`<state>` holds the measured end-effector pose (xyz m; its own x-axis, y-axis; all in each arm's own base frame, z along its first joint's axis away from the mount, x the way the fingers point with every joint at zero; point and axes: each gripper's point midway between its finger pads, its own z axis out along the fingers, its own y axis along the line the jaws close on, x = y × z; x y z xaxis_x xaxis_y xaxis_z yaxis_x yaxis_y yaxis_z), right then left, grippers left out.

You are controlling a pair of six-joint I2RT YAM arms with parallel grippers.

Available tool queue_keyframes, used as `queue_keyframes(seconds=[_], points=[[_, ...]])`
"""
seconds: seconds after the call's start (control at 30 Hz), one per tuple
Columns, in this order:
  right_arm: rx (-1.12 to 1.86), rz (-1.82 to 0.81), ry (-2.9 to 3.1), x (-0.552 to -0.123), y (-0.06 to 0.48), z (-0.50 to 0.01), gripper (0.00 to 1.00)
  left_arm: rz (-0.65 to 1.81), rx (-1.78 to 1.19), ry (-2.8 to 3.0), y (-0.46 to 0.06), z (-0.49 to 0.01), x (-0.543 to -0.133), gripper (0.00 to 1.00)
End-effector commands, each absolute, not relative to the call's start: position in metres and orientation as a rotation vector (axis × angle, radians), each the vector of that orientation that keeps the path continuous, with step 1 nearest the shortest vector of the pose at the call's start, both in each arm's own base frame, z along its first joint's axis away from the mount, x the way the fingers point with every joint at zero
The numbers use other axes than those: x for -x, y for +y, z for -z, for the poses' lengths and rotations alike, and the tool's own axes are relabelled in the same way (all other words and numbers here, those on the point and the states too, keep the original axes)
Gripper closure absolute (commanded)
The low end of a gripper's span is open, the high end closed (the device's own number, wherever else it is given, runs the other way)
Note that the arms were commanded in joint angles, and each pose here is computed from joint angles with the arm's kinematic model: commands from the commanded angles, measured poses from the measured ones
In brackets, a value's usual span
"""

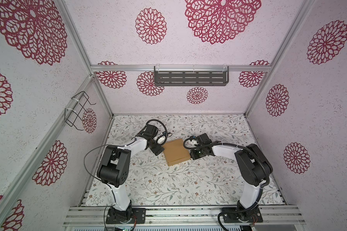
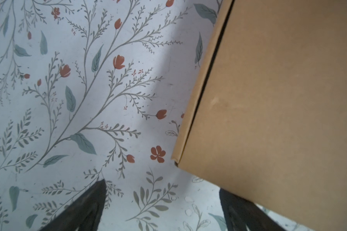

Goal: Assemble paper box
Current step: Rotate the paper box at the center of the table, then reset both arms

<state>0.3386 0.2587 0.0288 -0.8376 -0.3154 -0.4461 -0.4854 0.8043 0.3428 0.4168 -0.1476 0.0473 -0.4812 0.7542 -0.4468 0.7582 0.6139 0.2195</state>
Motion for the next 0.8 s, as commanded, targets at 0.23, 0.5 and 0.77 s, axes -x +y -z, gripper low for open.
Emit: queue_keyframes(seconds=[0.23,0.5,0.77], points=[[0.572,-0.690,2.540,-0.329,0.282,-0.048,0.88,-0.025,-1.086,2.309,-0.137,-0.065,-0.440,0.04],[0.613,-0.700,2.539,-0.315,0.301,-0.046,0.88,0.029,-0.707,2.316,-0.065,-0.113,-0.440,0.03],[0.449,-0.521,2.505,-0.338,0.248,-0.064,0.75,0.184,-0.198,2.193,-0.006,-0.139,-0.423,0.03]])
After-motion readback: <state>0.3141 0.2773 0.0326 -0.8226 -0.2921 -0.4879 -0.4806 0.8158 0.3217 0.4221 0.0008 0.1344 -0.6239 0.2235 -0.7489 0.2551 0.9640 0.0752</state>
